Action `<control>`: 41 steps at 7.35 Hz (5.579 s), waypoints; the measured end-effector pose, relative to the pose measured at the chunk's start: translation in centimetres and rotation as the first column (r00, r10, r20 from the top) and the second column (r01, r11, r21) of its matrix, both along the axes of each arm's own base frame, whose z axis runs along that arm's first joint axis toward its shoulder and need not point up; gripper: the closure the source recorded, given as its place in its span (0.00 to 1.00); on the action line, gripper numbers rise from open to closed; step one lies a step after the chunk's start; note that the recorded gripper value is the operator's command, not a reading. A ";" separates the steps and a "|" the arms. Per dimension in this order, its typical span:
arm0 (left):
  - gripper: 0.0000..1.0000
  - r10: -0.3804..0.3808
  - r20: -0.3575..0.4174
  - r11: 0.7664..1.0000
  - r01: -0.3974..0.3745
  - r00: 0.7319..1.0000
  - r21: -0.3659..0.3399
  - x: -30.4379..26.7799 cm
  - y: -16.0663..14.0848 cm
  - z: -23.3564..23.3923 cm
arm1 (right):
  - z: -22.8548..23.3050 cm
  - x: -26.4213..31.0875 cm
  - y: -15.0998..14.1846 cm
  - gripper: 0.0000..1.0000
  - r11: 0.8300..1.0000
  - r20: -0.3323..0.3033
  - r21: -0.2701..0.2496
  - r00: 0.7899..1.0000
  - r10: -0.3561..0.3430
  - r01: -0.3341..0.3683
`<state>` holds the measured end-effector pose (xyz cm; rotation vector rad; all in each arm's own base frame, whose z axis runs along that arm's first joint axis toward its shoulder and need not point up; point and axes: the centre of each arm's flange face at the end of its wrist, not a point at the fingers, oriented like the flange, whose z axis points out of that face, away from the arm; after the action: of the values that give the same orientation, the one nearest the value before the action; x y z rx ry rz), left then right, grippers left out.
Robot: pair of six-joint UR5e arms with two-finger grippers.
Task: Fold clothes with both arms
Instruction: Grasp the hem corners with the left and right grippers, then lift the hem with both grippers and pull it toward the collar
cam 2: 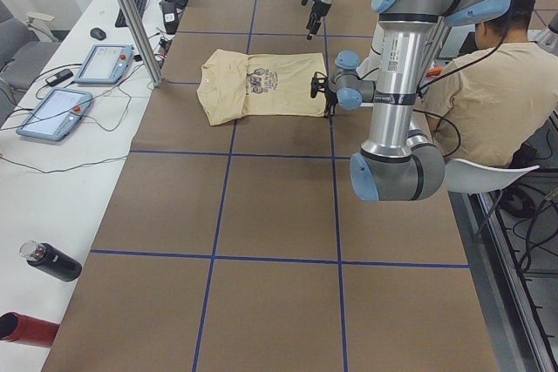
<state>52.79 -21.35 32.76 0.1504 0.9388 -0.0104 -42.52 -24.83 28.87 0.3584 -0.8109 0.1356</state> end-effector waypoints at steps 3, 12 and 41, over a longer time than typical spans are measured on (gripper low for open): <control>1.00 -0.008 -0.010 1.000 0.008 1.000 -0.005 -0.1 -0.2 -0.5 | 0.6 -0.3 -0.1 0.01 1.000 -0.014 -0.003 1.000 0.000 0.000; 1.00 -0.021 -0.030 1.000 0.021 0.999 0.003 -0.6 -0.3 -1.2 | 7.6 -2.4 2.7 0.35 1.000 -0.013 -0.010 1.000 -0.016 0.016; 1.00 0.178 -0.143 0.982 -0.185 0.974 -0.034 -15.2 6.0 -15.0 | -7.6 5.3 12.5 1.00 0.939 0.234 -0.126 0.930 -0.284 0.319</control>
<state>37.58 -15.32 17.74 0.0195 1.0887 0.1271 -37.25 -12.32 21.29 0.0604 -1.0507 -0.0511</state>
